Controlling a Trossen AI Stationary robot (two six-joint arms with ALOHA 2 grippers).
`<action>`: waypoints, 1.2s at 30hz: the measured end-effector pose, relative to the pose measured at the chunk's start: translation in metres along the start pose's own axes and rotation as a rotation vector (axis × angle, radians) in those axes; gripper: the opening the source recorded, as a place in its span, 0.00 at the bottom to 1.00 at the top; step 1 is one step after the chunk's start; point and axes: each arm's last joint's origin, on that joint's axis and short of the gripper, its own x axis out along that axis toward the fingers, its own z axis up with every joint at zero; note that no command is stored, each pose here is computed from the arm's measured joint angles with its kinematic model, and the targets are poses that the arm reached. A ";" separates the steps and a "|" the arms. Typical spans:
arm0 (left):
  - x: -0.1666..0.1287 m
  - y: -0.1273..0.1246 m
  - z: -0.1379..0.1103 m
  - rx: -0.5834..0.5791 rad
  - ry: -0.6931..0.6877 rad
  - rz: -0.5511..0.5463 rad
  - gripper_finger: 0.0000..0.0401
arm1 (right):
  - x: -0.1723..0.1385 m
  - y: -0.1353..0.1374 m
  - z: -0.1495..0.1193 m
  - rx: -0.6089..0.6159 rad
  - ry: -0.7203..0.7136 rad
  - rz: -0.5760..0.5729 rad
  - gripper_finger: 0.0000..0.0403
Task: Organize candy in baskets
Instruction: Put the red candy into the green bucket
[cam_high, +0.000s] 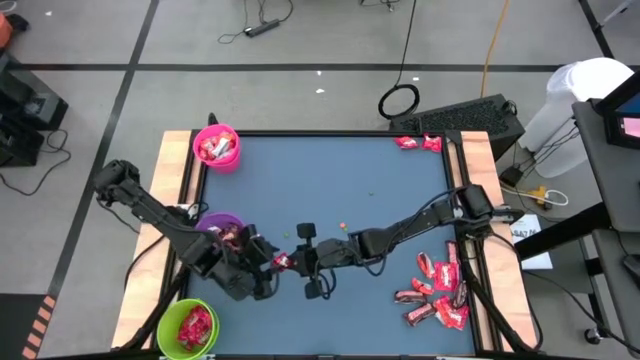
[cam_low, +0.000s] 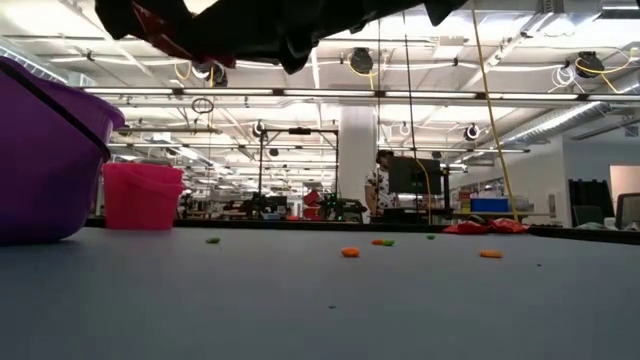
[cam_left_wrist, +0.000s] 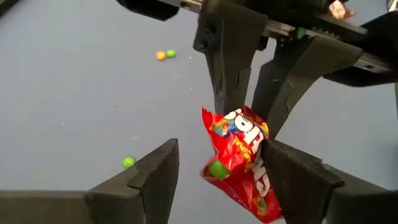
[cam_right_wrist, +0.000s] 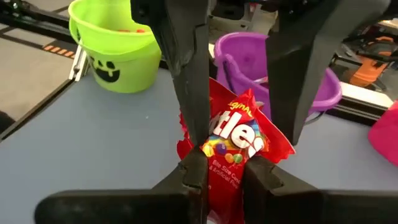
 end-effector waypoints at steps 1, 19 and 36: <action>0.002 0.000 0.000 -0.002 0.012 -0.005 0.58 | 0.000 0.000 0.000 -0.001 0.004 0.002 0.12; 0.010 -0.001 -0.001 0.096 0.078 -0.051 0.06 | -0.005 0.002 0.000 -0.005 0.054 0.031 0.30; -0.053 -0.040 -0.029 0.061 0.532 -0.532 0.08 | -0.049 0.010 0.004 -0.086 0.360 0.103 0.45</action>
